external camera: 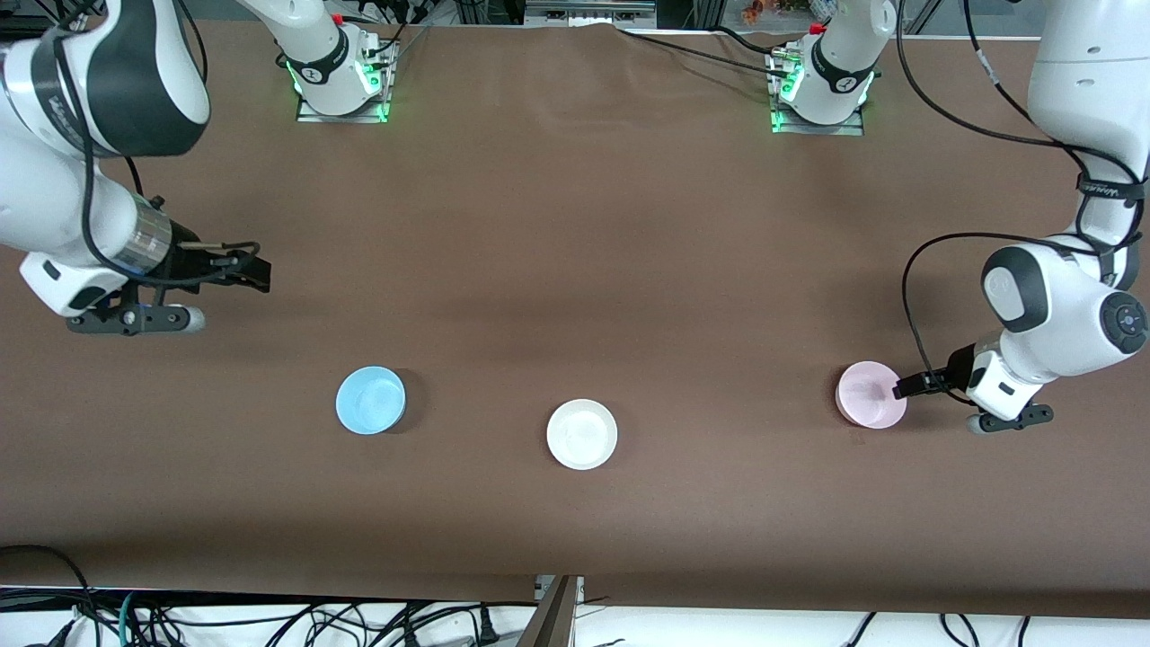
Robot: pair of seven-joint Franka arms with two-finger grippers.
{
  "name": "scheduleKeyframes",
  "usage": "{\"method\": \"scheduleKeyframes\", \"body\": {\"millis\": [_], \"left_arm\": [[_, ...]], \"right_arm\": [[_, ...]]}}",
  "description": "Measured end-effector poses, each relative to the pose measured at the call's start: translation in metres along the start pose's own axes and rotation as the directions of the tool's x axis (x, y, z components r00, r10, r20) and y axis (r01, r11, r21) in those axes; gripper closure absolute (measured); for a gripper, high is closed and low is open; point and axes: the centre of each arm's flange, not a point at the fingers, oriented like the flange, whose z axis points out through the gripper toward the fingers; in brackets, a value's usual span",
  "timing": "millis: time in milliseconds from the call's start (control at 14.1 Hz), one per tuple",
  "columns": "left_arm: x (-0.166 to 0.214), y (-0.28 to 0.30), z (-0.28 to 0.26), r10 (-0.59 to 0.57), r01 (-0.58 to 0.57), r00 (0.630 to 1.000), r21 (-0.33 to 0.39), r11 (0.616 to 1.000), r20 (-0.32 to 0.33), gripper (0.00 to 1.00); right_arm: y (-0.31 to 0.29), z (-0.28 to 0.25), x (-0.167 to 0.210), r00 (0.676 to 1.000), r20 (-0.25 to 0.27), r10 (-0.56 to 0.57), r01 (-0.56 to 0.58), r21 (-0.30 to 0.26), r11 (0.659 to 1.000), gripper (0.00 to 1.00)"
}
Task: Stack pink and blue bowls on white bowl
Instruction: 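Grasp the pink bowl with the left gripper while the right gripper grasps blue, then carry the pink bowl into the white bowl with the left gripper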
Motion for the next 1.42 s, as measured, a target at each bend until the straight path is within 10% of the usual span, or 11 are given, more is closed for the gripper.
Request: {"method": "scheduleKeyframes", "body": {"millis": [142,355,852,1208,1421], "left_arm": [[-0.001,-0.001,0.008,0.01,-0.01,1.0,-0.006,1.0,0.01,0.04],[-0.003,-0.001,0.017,0.036,-0.035,0.999,-0.074,0.997,0.013,0.37],[-0.004,-0.003,0.024,0.134,-0.132,0.991,-0.087,0.987,0.013,0.95],[0.013,0.055,-0.001,0.169,-0.17,0.985,-0.133,0.977,-0.015,0.97],[0.012,0.166,-0.03,0.129,-0.133,0.991,-0.209,0.969,-0.035,0.97]], "right_arm": [[0.0,0.005,0.002,1.0,0.007,0.0,0.0,-0.004,1.0,0.0],[0.003,0.033,0.015,1.0,0.03,0.007,-0.006,-0.007,1.0,0.0],[-0.022,0.209,0.099,0.991,-0.11,-0.07,0.071,-0.001,0.997,0.0],[-0.031,0.271,0.113,0.988,-0.134,-0.08,0.083,0.015,0.996,0.01],[-0.031,0.272,0.113,0.987,-0.138,-0.085,0.088,0.016,0.996,0.19]]}}
